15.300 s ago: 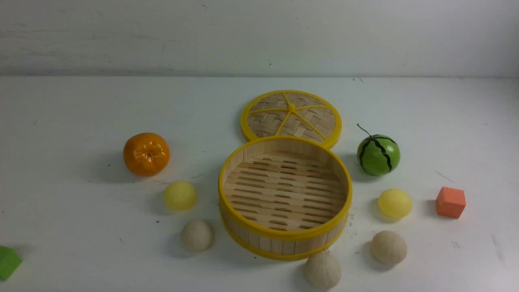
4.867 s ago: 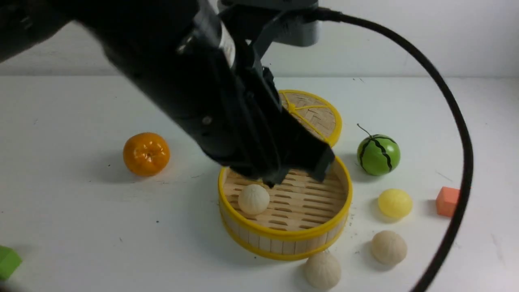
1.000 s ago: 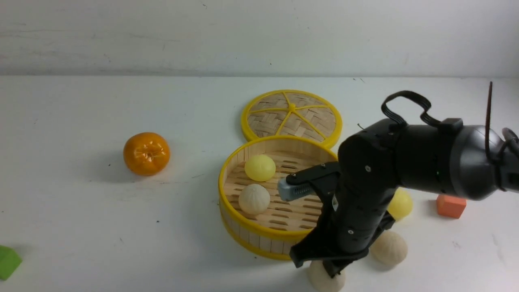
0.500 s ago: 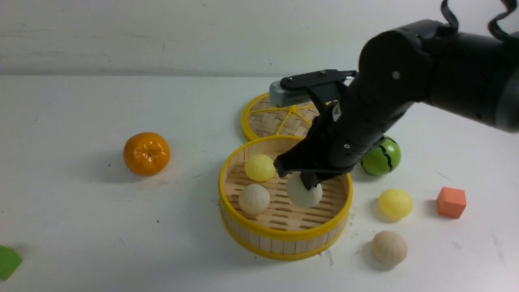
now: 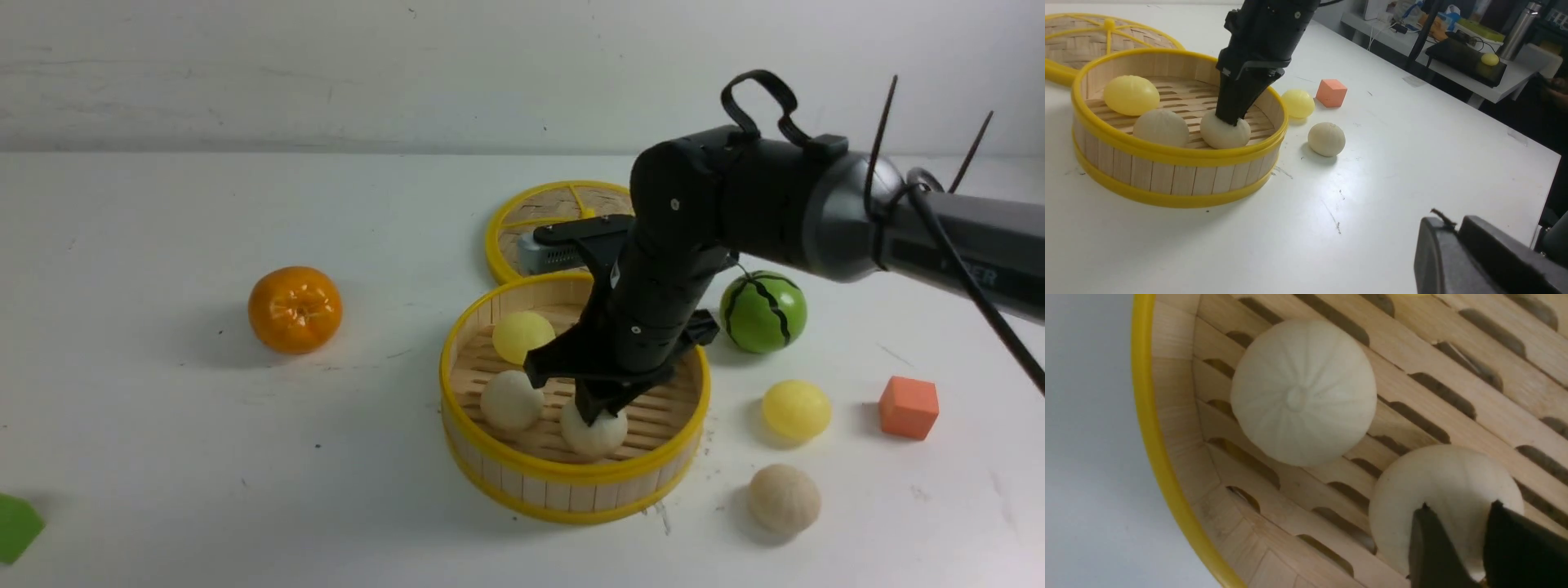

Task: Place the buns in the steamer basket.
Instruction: Use the right arm to put the steamed stuffed bun into the steamer, then use the right arm to grab a steamed stuffed bun

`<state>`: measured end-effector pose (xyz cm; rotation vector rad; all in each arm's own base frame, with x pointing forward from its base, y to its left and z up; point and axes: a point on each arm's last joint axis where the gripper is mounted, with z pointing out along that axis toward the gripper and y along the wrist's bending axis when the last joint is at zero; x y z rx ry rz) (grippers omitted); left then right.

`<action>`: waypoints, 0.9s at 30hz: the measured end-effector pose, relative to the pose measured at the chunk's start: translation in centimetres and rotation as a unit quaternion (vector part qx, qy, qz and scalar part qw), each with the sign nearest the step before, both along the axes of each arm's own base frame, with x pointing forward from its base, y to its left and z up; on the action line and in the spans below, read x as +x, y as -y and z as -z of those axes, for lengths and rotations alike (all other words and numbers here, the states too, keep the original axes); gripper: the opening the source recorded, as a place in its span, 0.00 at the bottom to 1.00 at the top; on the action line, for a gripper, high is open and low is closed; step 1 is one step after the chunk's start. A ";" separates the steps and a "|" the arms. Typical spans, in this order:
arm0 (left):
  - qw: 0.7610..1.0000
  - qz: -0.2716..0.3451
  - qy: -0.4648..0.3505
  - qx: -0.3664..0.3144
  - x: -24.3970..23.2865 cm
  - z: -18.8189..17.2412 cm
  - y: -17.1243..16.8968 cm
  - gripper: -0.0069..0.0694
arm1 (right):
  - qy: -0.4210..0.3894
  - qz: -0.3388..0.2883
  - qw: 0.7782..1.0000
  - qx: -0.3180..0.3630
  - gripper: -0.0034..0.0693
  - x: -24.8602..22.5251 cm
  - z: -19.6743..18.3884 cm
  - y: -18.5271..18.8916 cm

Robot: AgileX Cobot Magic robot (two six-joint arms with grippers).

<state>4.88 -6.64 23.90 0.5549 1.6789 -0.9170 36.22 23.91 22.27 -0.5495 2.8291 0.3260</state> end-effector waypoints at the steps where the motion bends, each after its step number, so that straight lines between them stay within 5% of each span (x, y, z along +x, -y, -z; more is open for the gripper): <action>1: 1.000 0.000 0.000 0.000 0.0 0.0 0.0 0.17 | -0.001 -0.001 1.000 0.000 0.47 -0.2 -0.4 0.1; 6: 1.000 0.000 0.000 0.000 0.0 0.0 0.0 0.17 | 0.010 -0.030 0.999 -0.008 0.61 -2.0 -4.6 1.4; 10: 1.000 0.000 0.000 0.000 0.0 0.0 0.0 0.18 | 0.031 -0.011 0.999 -0.022 0.49 -4.6 -8.4 4.9; 14: 1.000 0.000 0.000 0.000 0.0 0.0 0.0 0.19 | 0.002 0.051 0.998 -0.038 0.32 -6.6 -6.9 9.3; 18: 1.000 0.000 0.000 0.000 0.0 0.0 0.0 0.19 | -0.042 0.101 0.993 -0.038 0.26 -7.8 -3.3 12.0; 27: 1.000 0.000 0.000 0.000 0.0 0.0 0.0 0.19 | -0.031 0.147 0.988 -0.015 0.42 -6.3 0.3 13.2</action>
